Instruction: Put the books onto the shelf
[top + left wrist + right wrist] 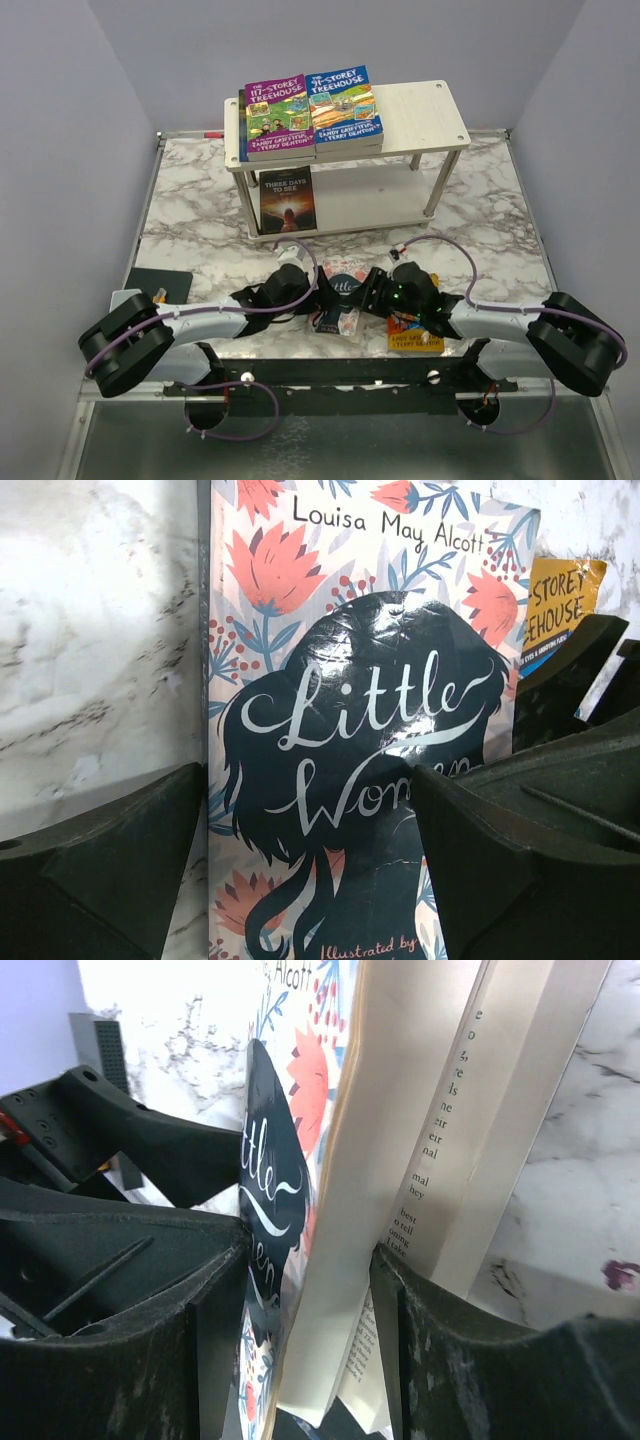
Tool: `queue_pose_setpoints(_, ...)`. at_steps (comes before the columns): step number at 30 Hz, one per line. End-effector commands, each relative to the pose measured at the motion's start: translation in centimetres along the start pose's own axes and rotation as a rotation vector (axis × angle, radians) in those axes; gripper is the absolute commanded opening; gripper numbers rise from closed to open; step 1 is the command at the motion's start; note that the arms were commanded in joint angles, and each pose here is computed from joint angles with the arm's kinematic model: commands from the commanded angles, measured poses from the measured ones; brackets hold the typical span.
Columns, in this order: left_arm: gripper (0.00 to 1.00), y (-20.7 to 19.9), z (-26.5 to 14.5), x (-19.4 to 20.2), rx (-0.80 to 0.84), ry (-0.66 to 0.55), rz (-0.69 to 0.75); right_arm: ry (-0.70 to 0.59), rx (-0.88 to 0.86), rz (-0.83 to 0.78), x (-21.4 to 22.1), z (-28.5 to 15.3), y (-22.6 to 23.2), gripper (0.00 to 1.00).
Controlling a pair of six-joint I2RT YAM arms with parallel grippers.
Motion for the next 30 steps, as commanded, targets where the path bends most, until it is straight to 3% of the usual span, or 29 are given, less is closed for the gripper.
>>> queue_pose_setpoints(1,0.90,3.6,-2.3,6.1,-0.105,0.251,-0.015,0.048,-0.052,0.046,0.9,0.8,0.0,0.57)
queue_pose_setpoints(7,0.90,3.8,-3.2,5.9,-0.110,0.227,-0.022,0.097,-0.092,0.070,1.8,1.6,-0.2,0.57)
queue_pose_setpoints(9,0.91,3.8,-3.3,5.8,-0.106,0.223,-0.025,0.110,-0.109,0.073,2.0,1.8,0.0,0.53)
queue_pose_setpoints(16,0.91,3.7,-3.3,5.7,-0.104,0.224,-0.019,0.125,-0.159,0.064,1.9,1.7,1.0,0.31)
queue_pose_setpoints(23,0.92,4.1,-3.4,5.4,-0.142,0.209,-0.003,0.096,-0.148,0.044,1.4,1.0,1.7,0.01)
queue_pose_setpoints(30,0.99,4.3,-4.6,4.0,-0.176,0.135,-0.009,0.056,-0.201,0.028,0.5,-0.3,3.6,0.00)
Point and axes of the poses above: each gripper's point midway between its finger pads, its own z axis out along the fingers, its own y axis along the line the jaws close on, x = y × z, the point moved 4 cm from there along -z, back along the fingers, and after that the axes turned 7 degrees about z, right-handed, at the moved point
